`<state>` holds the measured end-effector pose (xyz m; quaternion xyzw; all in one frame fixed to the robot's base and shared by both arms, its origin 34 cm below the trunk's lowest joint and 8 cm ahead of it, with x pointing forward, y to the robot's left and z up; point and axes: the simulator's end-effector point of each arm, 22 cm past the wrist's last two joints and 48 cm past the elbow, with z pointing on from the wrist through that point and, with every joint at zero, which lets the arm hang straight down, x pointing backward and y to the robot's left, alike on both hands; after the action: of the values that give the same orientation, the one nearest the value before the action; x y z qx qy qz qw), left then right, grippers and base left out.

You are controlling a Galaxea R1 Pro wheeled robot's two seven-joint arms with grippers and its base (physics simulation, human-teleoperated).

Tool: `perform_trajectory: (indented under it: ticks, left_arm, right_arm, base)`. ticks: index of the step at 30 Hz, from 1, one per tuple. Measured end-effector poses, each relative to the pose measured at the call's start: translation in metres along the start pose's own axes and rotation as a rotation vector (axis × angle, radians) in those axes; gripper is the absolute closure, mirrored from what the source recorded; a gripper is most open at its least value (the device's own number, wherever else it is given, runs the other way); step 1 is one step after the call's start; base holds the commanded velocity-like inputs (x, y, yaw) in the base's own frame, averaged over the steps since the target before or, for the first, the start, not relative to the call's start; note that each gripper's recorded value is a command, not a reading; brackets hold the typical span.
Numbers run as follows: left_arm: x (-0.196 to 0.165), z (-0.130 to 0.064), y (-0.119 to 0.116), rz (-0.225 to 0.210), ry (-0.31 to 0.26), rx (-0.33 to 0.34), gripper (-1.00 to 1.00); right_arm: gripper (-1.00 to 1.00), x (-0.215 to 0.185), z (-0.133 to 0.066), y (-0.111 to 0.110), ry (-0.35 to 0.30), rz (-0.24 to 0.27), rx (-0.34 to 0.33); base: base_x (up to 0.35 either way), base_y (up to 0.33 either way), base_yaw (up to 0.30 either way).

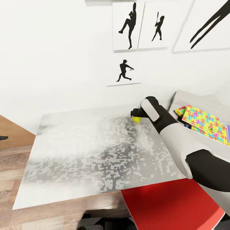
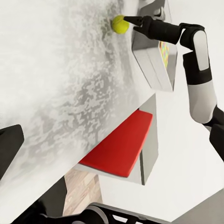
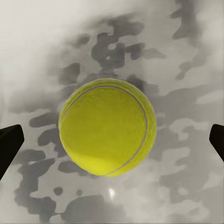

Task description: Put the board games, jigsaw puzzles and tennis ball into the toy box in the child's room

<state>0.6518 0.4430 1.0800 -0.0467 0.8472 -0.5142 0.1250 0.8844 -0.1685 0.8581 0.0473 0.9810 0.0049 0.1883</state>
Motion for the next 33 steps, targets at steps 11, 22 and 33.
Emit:
perform_trajectory:
  ticks: [11, 22, 33]
  left_arm:
    - [0.0, 0.005, 0.008, -0.015, 0.009, -0.002, -1.0]
    - [0.001, 0.01, 0.017, -0.031, 0.018, -0.006, -1.0]
    - [0.002, 0.012, 0.021, -0.038, 0.022, -0.008, -1.0]
  right_arm:
    - [-1.0, 0.007, 0.012, -0.003, 0.017, 0.0, 0.004]
    - [-1.0, 0.013, 0.022, 0.001, 0.032, 0.0, 0.0]
    - [-1.0, 0.002, 0.016, 0.012, -0.003, -0.007, -0.026]
  base:
    - [0.0, 0.0, 0.0]
    - [0.0, 0.0, 0.0]
    - [0.0, 0.0, 0.0]
